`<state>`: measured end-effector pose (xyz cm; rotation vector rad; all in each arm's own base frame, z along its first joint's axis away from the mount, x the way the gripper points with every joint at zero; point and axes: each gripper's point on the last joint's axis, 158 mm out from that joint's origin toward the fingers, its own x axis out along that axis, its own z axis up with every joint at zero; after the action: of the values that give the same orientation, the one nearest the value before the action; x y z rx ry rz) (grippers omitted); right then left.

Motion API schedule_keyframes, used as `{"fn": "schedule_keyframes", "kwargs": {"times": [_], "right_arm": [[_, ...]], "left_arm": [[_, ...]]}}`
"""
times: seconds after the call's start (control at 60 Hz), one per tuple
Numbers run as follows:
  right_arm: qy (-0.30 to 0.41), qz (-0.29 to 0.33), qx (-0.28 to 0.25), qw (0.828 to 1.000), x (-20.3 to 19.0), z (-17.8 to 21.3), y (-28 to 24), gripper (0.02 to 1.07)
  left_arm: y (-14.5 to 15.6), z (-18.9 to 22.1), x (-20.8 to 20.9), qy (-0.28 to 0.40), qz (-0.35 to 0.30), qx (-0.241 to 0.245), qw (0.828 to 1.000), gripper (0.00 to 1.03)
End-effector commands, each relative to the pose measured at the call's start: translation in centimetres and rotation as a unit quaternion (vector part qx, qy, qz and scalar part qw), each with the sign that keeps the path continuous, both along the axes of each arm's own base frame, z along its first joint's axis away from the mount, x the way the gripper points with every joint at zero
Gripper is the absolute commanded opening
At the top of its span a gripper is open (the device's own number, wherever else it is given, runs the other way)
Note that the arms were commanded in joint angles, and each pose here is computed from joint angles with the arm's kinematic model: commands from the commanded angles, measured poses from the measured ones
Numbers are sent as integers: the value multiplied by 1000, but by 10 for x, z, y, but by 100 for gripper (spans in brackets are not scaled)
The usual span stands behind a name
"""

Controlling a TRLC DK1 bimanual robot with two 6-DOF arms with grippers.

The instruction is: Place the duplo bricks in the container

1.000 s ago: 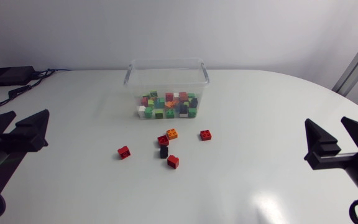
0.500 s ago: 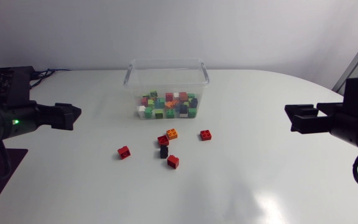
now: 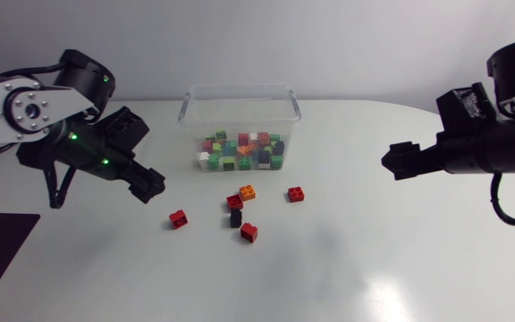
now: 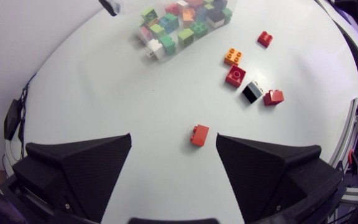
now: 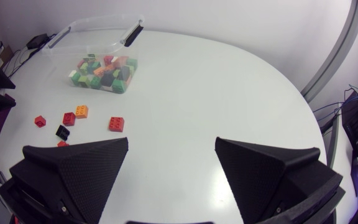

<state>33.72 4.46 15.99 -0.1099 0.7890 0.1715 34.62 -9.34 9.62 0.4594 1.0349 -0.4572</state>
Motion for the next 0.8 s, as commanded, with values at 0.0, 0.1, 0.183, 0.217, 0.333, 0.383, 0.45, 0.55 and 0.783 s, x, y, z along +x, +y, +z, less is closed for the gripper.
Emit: {"fn": "schedule_keyframes", "kwargs": {"times": [0.0, 0.1, 0.183, 0.217, 0.333, 0.383, 0.45, 0.55, 0.783], "right_arm": [[26, 24, -11, 999, 4, -6, 9, 103], [55, 32, -14, 998, 8, -13, 15, 103], [68, 38, -15, 997, 11, -16, 21, 103], [71, 38, -15, 997, 12, -17, 21, 103], [95, 61, -19, 993, 17, -27, 30, 103], [108, 70, -24, 991, 17, -32, 34, 103], [121, 77, -27, 989, 18, -40, 38, 103], [137, 90, -32, 986, 19, -51, 47, 103], [162, 115, -42, 979, 22, -74, 63, 102]], "left_arm": [[-9, -11, 6, 30, -42, 23, 998, 94], [-17, -30, 4, 68, -76, 42, 994, 93], [-23, -45, 1, 93, -97, 53, 990, 92], [-24, -51, 0, 104, -106, 58, 987, 91], [-28, -68, -2, 126, -132, 70, 981, 90], [-28, -75, -3, 135, -143, 76, 977, 87], [-27, -84, -4, 146, -154, 82, 974, 87], [-25, -93, -1, 155, -166, 89, 970, 82], [-21, -113, 0, 179, -180, 96, 963, 70]]}}
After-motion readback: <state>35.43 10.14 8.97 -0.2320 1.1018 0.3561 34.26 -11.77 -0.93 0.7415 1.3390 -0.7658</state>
